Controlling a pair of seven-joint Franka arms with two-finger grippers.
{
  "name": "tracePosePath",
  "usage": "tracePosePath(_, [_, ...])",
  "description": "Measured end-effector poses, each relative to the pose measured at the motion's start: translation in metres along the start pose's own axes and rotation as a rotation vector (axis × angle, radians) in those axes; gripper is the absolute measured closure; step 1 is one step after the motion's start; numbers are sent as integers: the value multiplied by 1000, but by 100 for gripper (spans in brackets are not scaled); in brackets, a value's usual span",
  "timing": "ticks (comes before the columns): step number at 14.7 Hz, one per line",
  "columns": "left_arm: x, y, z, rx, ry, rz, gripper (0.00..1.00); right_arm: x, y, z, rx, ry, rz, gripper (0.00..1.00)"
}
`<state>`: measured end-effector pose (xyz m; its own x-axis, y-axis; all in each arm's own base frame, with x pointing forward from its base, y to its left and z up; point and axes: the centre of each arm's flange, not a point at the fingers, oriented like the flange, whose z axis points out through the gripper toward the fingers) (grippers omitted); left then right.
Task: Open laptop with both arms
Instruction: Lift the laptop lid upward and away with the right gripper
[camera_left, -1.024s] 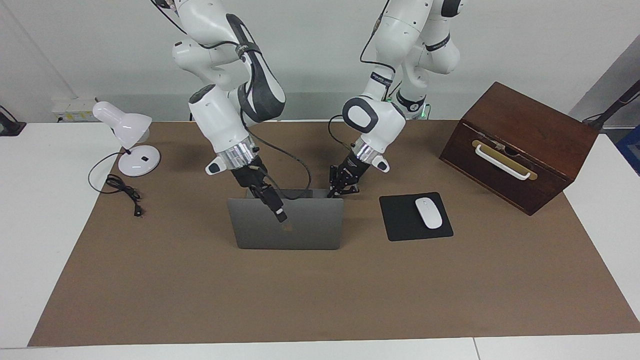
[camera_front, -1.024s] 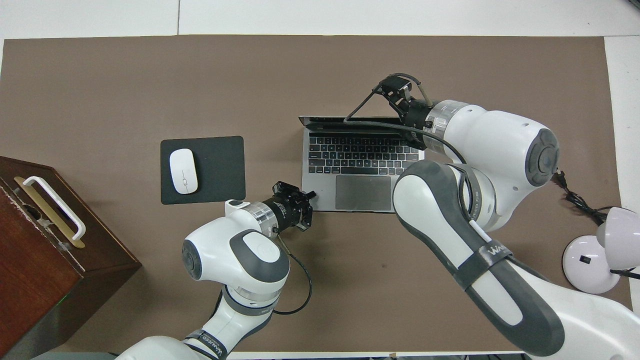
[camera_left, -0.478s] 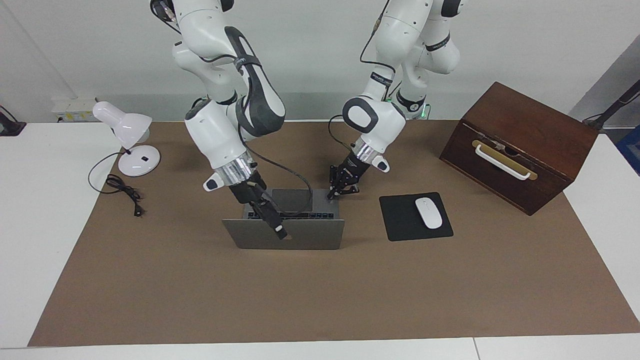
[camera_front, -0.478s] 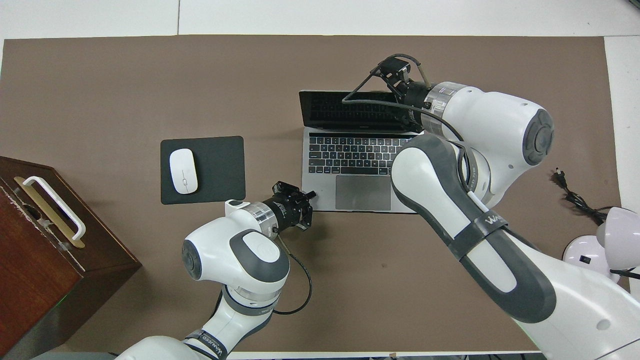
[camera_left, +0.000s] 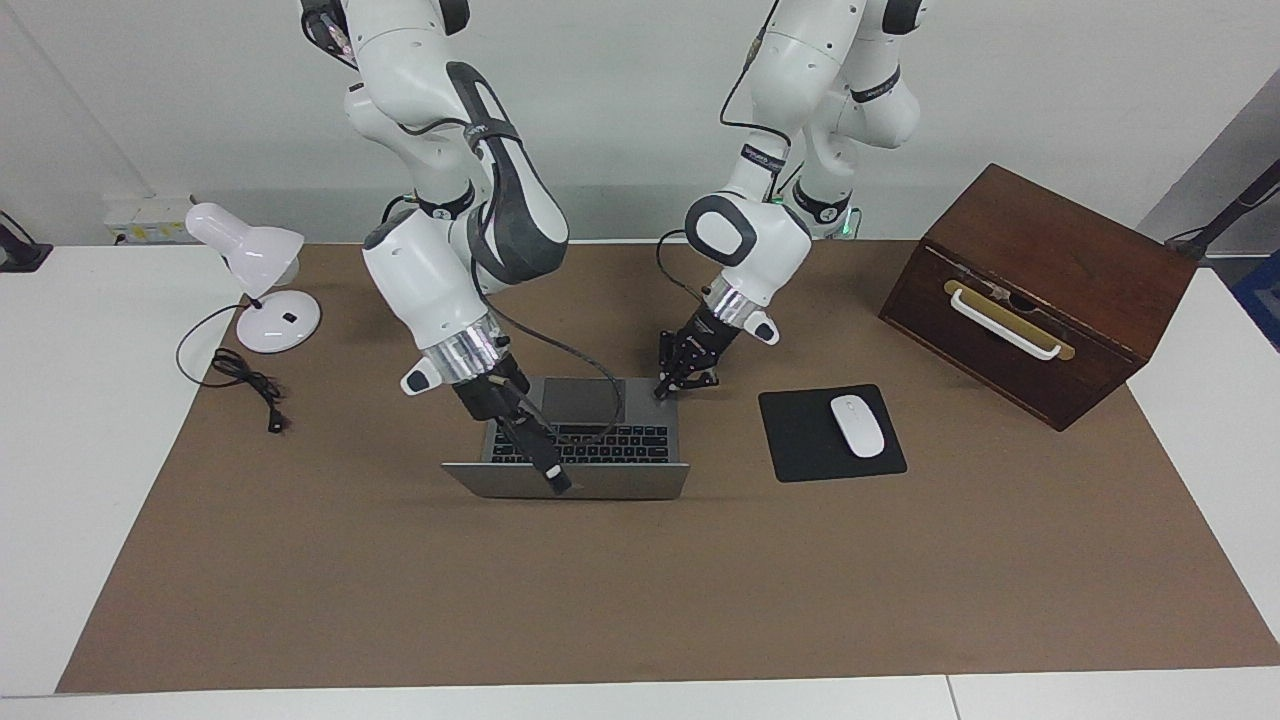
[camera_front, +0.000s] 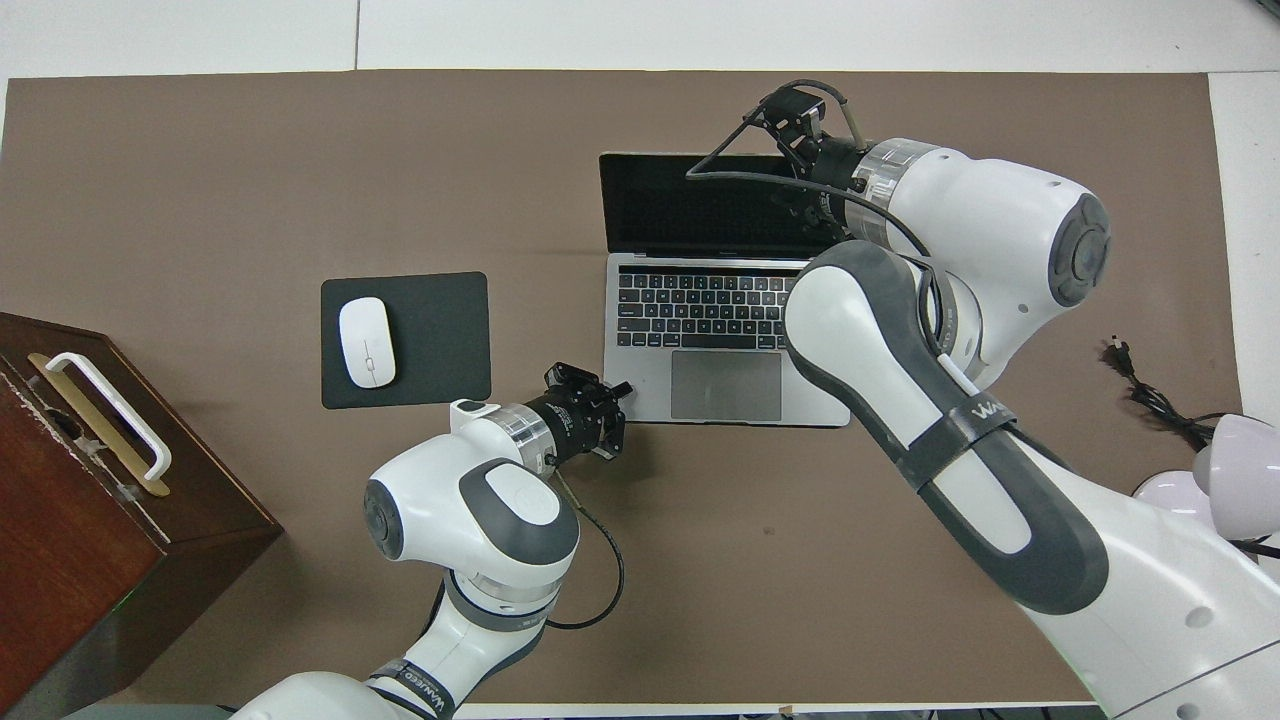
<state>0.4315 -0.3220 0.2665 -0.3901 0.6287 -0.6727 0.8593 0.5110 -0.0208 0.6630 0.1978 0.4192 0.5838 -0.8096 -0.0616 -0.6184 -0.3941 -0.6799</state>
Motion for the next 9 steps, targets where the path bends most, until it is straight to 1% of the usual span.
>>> tracePosePath(9, [0,0,0,0,0,0,99,3,-6,8,9,1,-2,0])
